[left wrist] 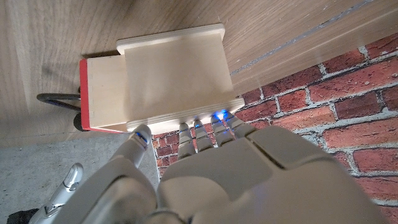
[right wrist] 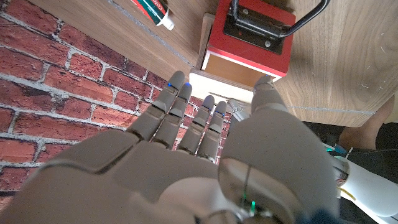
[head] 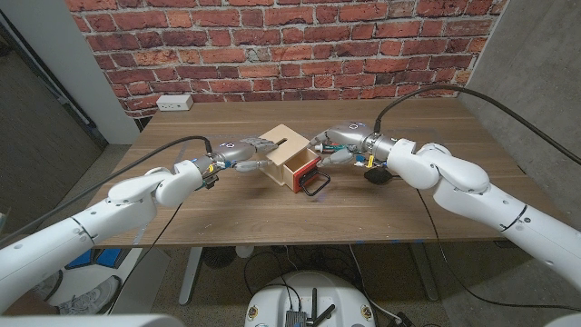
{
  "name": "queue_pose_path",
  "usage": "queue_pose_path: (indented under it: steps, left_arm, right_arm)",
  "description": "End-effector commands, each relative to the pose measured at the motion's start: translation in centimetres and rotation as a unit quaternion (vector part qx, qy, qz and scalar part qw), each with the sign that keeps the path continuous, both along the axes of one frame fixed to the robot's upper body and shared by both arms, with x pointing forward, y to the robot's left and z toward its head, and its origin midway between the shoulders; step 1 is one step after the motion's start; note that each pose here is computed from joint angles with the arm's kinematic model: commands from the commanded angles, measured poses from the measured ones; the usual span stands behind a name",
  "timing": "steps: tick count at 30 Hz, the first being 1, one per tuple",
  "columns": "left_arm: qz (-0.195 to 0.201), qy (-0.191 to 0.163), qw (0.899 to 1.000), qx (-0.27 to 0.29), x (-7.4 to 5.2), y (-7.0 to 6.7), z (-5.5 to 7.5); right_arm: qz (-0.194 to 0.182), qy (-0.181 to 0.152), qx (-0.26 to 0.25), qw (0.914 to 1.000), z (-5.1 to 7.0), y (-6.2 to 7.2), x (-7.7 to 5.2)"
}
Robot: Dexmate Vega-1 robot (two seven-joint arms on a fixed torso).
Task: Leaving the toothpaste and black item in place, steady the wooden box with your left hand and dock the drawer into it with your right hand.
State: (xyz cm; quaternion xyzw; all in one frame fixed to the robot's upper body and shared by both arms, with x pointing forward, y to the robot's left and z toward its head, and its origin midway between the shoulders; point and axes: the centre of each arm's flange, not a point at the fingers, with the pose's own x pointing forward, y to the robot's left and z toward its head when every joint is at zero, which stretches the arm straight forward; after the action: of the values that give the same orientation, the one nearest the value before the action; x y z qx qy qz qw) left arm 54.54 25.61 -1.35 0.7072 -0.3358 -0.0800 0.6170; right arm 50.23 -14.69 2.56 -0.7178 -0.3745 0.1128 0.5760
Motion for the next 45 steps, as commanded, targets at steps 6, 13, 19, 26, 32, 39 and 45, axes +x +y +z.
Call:
queue_pose_path:
  steps: [6,13,19,26,32,39,45]
  left_arm:
    - [0.001,-0.005,1.0,-0.003,0.0,0.1,0.2]
    - [0.003,-0.006,1.0,-0.004,0.0,0.1,0.2]
    - [0.001,-0.006,1.0,-0.004,0.0,0.1,0.1]
    - [0.002,-0.004,1.0,-0.002,0.0,0.1,0.1]
    - [0.001,-0.004,1.0,0.0,0.0,0.1,0.2]
    - [-0.001,-0.004,1.0,0.001,0.1,-0.1,0.2]
    - [-0.003,-0.008,1.0,0.002,0.1,-0.2,0.2]
  right_arm:
    - [-0.018,0.006,0.054,0.9983,-2.2,-0.5,-0.7]
    - [-0.028,-0.013,0.051,0.9982,-2.7,0.0,-0.4]
    - [-0.03,-0.024,0.046,0.9982,-3.0,0.3,0.0]
    - [-0.031,-0.038,0.041,0.998,-3.4,0.6,0.7]
    - [-0.037,-0.054,0.034,0.9973,-3.7,0.8,1.0]
    - [-0.048,-0.071,0.009,0.9963,-3.7,1.1,1.6]
    - [-0.051,-0.082,0.003,0.9953,-3.8,1.5,1.9]
